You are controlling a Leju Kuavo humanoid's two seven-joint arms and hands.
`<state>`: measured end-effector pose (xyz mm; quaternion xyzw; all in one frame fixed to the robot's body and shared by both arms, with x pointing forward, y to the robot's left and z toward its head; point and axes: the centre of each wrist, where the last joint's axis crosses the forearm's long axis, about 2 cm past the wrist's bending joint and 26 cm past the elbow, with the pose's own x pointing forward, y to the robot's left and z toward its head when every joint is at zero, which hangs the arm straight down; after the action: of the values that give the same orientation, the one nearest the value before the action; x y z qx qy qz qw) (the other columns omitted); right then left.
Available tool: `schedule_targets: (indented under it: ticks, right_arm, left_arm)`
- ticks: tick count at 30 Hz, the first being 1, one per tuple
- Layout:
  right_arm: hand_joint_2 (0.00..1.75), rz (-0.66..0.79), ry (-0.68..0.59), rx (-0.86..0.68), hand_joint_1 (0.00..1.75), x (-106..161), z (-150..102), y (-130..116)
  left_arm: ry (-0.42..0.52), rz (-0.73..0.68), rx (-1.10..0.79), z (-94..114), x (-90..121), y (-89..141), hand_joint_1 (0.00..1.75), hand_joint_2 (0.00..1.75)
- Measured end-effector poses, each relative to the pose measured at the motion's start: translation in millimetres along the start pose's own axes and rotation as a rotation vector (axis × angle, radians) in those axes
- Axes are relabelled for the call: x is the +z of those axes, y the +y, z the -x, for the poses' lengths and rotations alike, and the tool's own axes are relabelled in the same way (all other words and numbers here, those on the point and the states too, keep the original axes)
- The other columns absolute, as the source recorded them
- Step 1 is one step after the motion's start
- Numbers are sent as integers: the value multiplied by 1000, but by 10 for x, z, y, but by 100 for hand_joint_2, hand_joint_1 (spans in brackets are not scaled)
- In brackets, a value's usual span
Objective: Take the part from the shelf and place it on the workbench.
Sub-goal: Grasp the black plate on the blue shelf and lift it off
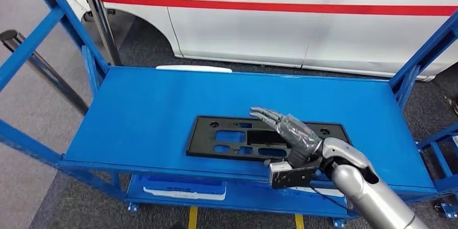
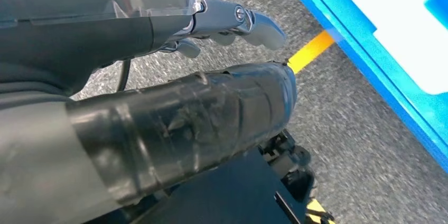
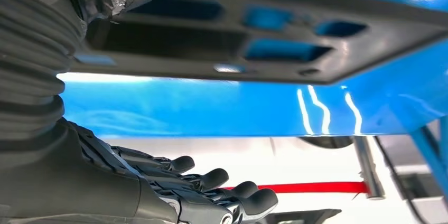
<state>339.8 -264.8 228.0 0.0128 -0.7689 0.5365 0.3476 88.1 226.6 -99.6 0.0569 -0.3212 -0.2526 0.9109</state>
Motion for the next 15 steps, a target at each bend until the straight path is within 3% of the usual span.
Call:
schedule_targets:
  ticks: [10,15]
  right_arm:
    - [175,-96,-12,-15,0,-230,-4,-127]
    - [175,-178,2,-2,0,-444,-22,-354]
  left_arm:
    - [-3,8,-14,-25,-11,3,0,0]
    - [-6,16,-16,-59,-21,-7,0,0]
